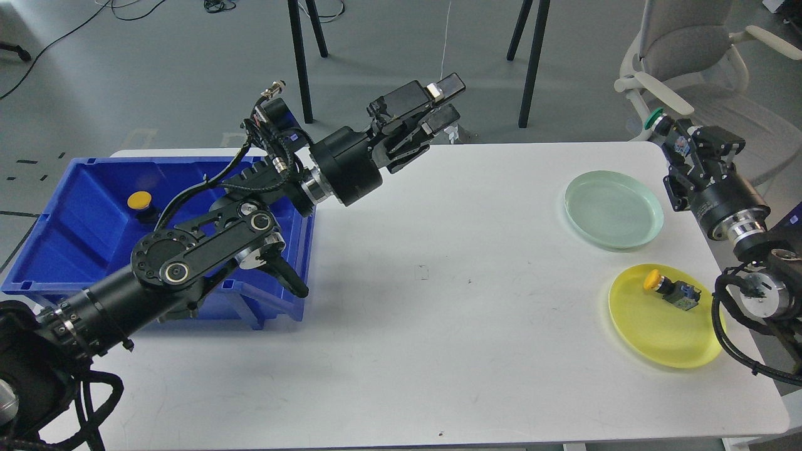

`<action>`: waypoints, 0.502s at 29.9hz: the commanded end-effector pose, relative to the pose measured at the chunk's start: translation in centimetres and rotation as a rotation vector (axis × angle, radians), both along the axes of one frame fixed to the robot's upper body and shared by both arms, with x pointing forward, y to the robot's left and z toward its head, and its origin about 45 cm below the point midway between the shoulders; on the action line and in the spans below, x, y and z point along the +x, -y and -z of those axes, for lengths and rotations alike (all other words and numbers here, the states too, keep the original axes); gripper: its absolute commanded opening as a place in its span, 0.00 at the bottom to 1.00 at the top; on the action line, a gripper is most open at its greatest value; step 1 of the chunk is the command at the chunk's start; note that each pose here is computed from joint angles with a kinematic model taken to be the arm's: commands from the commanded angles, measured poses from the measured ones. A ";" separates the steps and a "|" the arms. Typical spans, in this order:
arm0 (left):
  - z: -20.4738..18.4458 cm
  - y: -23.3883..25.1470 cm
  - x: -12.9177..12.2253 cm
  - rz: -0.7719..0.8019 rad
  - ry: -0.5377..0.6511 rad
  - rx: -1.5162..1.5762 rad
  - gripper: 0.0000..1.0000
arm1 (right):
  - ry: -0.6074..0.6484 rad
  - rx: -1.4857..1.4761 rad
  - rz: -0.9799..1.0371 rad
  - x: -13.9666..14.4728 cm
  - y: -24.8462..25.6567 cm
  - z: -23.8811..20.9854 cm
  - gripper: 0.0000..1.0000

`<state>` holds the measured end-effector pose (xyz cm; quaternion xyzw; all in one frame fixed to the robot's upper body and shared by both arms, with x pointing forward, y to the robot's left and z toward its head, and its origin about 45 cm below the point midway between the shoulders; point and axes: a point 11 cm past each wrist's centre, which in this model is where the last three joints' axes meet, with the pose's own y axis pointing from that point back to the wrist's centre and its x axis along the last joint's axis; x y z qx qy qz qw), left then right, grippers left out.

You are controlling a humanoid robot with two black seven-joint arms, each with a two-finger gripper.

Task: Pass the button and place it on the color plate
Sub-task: 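Carry the green button with the right gripper to the pale green plate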

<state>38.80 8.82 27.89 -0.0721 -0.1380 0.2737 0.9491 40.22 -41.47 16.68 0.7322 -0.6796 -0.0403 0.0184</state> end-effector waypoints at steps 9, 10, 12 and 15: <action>0.0 -0.1 0.0 -0.001 -0.001 0.001 0.69 | -0.121 0.045 0.104 -0.5 -1.7 6.2 0.04; 0.0 0.0 0.0 0.000 0.001 0.000 0.69 | -0.121 0.045 0.105 -0.5 -1.7 6.3 0.04; 0.0 0.0 0.0 0.000 0.001 0.000 0.69 | -0.121 0.058 0.101 -0.4 -2.5 6.5 0.04; 0.0 -0.1 0.0 -0.003 0.000 0.001 0.69 | -0.124 0.067 0.098 -0.4 -3.1 6.7 0.05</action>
